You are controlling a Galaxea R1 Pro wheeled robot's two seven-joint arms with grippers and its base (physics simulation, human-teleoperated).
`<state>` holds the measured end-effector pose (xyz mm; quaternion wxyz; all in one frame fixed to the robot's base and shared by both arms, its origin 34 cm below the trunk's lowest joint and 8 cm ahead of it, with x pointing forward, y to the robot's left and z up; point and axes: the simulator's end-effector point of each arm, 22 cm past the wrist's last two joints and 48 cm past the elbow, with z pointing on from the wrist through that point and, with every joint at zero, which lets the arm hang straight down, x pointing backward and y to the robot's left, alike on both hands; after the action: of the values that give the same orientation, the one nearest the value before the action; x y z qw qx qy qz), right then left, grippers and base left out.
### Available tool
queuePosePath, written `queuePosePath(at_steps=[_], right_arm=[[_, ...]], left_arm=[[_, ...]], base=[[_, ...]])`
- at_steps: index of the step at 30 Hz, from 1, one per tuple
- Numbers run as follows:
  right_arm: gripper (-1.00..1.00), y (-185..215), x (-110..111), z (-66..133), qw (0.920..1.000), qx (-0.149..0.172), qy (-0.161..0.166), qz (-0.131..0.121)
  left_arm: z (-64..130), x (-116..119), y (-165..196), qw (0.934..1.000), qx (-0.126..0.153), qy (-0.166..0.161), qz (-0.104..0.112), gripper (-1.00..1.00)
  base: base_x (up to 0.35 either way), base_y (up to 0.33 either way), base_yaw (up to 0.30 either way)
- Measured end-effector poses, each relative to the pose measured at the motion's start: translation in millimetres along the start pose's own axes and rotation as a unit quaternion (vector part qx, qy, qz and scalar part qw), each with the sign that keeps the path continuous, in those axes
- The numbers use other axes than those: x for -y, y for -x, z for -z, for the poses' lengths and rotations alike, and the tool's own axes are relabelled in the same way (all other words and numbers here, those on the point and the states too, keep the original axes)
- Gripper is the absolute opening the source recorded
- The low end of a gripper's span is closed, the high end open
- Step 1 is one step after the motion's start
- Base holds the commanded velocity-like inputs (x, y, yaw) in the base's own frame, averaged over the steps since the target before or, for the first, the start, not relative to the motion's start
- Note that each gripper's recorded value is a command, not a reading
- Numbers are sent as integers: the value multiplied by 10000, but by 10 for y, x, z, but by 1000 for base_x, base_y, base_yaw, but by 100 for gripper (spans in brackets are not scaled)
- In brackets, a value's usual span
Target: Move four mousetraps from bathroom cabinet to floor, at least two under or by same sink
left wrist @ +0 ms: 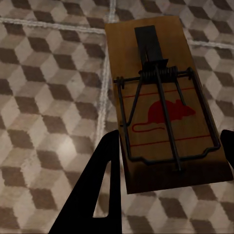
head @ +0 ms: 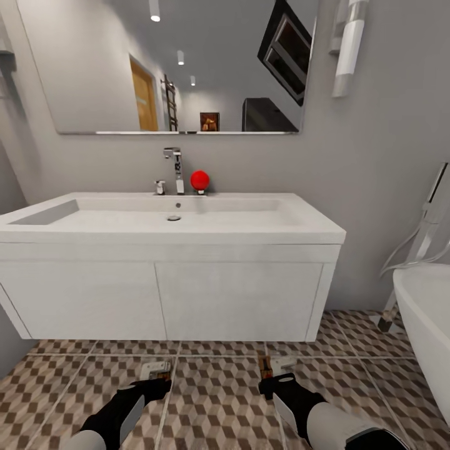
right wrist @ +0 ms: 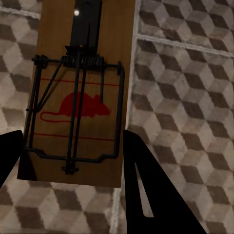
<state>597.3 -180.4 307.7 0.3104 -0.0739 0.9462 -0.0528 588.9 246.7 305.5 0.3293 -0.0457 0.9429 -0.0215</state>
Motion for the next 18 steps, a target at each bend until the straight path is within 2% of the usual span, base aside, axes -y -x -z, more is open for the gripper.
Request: queuePosePath(at_steps=[14, 18], right_arm=[[-100, -379, -26, -178, 9993, -367, 12, 29], [-100, -434, -32, -226, 9993, -381, 7, 14]], left_arm=[[-160, -29, -319, 9994, -334, 24, 9, -100], [-203, -47, -418, 9991, -432, 48, 8, -100]], base=[[0, 0, 0], [0, 0, 0]])
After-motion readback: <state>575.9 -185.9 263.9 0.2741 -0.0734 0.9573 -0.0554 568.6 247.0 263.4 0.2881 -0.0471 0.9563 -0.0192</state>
